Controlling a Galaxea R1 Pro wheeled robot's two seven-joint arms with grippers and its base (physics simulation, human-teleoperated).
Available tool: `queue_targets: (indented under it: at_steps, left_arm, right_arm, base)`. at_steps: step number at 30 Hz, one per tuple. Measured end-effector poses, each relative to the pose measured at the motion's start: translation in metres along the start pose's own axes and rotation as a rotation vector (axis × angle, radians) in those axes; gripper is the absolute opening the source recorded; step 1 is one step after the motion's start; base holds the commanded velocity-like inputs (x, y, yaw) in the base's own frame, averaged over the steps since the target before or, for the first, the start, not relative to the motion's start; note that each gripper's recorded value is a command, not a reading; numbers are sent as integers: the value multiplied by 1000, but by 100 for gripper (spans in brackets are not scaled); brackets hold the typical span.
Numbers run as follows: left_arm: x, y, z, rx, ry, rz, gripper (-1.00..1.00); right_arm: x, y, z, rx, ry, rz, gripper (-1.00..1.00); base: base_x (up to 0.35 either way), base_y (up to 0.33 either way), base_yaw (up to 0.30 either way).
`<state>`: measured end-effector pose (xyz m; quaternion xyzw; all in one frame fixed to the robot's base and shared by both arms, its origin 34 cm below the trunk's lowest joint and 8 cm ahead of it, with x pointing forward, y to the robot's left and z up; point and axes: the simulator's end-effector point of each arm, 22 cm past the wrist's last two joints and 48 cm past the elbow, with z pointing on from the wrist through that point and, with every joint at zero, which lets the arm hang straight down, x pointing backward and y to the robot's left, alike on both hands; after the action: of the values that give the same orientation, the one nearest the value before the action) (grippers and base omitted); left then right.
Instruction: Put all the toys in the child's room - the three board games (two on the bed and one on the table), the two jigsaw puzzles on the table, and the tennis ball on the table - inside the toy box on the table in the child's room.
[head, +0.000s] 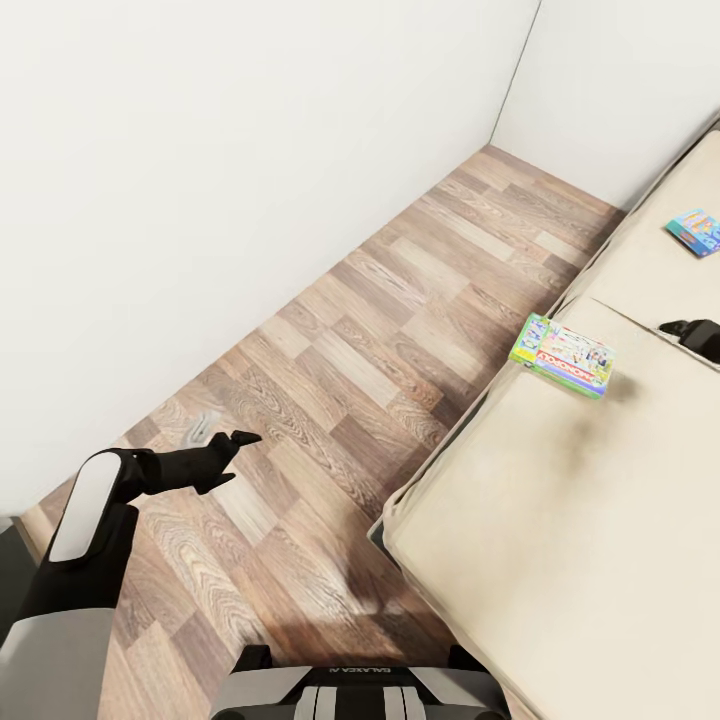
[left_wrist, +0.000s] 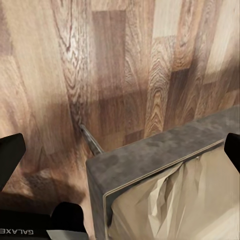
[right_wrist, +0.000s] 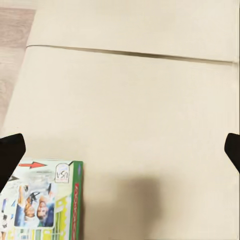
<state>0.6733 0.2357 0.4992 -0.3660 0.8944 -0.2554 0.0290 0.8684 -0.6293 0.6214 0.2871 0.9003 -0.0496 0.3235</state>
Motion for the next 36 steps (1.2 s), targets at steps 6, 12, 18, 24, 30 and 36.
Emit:
queue_targets:
  at_steps: [6,12,18,24,30,36]
  left_arm:
    - [6,9,3,-19,12,-11,100]
    - [-1,16,-1,-33,3,-9,100]
    - [-1,16,-1,-33,3,-9,100]
    - [-1,16,-1,-33,3,-9,100]
    - [-1,16,-1,-33,3,-9,100]
    - [-1,16,-1,-33,3,-9,100]
  right_arm:
    - [-39,-9,-29,-3,-124,-16,100]
    - [-86,-14,-50,21,-223,-51,100]
    - [-118,-5,-67,7,-287,-58,100]
    - [-145,10,-83,-19,-345,-59,100]
    - [-156,16,-89,-29,-367,-56,100]
    - [-156,16,-89,-29,-367,-56,100]
  base:
    - [0,0,0]
    - [0,0,0]
    - [0,0,0]
    - [0,0,0]
    - [0,0,0]
    - [0,0,0]
